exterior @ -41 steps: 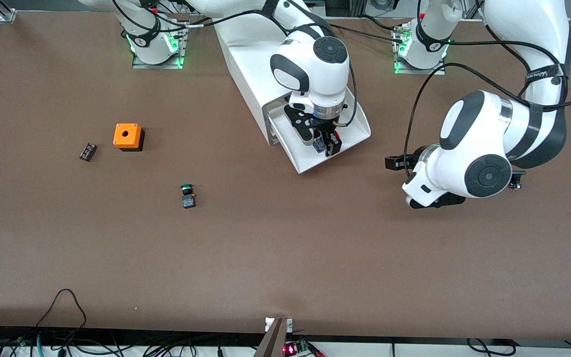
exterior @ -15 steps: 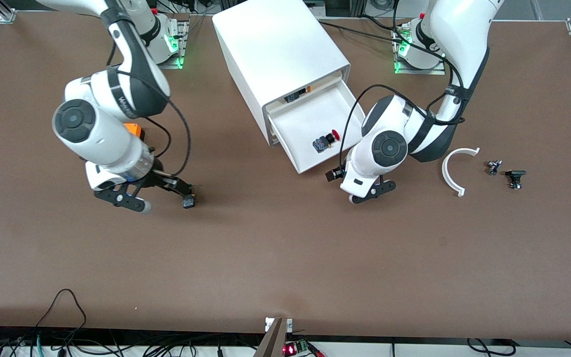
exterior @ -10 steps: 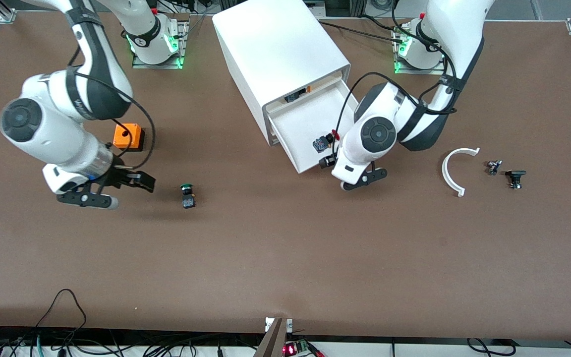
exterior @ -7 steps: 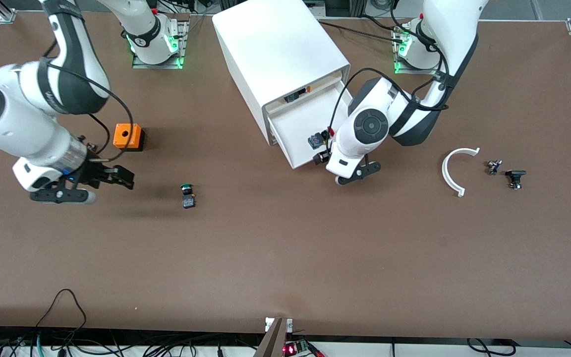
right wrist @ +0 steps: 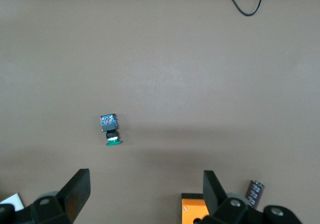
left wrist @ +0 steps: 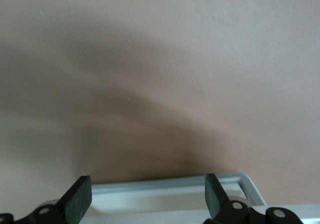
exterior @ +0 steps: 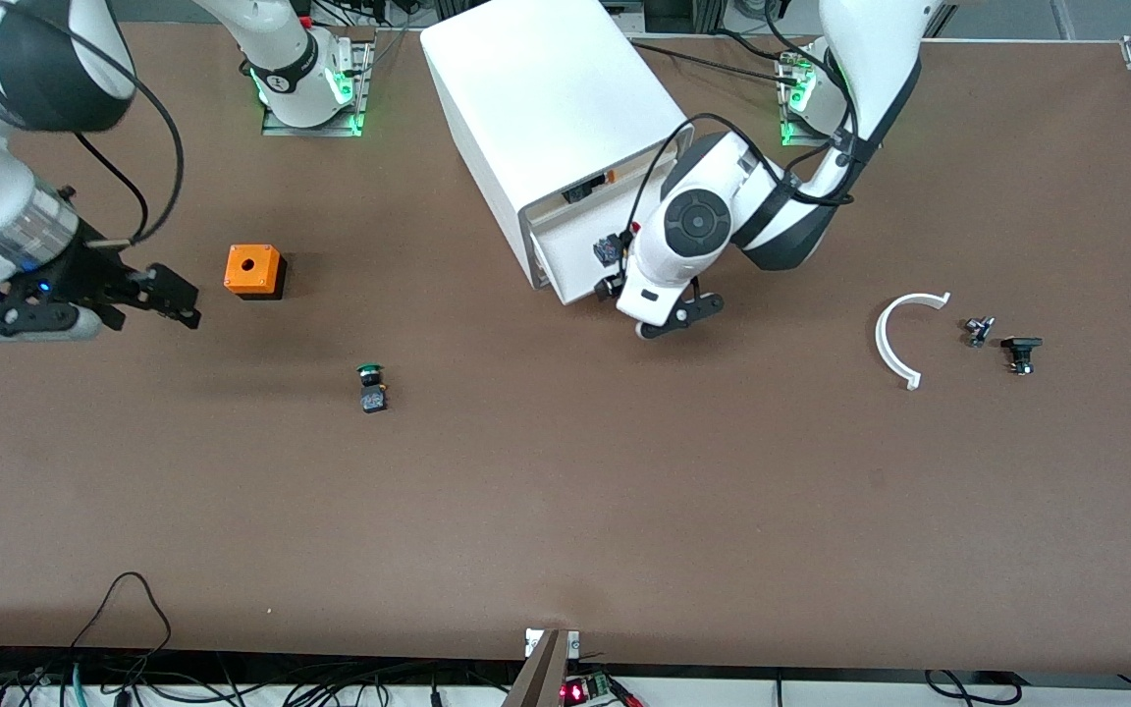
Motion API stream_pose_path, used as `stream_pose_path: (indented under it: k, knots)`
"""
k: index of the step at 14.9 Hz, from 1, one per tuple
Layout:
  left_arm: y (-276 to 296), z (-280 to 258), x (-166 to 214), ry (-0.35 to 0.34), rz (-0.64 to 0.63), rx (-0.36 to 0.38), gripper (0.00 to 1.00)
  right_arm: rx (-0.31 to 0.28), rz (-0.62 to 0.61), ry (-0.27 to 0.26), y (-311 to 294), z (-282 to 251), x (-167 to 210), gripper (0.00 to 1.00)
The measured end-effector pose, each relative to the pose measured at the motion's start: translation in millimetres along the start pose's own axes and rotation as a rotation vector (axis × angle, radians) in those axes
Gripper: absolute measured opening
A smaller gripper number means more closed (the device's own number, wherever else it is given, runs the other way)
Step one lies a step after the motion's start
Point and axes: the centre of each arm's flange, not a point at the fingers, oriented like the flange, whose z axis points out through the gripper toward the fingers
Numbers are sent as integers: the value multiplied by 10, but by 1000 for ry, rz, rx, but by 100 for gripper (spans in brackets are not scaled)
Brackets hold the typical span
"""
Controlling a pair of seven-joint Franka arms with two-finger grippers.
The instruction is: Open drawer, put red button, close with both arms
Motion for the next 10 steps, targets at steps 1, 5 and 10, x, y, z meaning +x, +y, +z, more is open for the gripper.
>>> stream_pose_path:
  k: [1,5,10]
  knots:
    - [17,27,-75,-5,4,4,100,1,-1,9,-2,-112,-24,100]
    - [81,78,-269,-45,10,-3,100,4,-6,21,-27,-562,-3,100]
    - [131,135,-467,-65,21,6,100,-2,-12,-9,-71,-920,163,100]
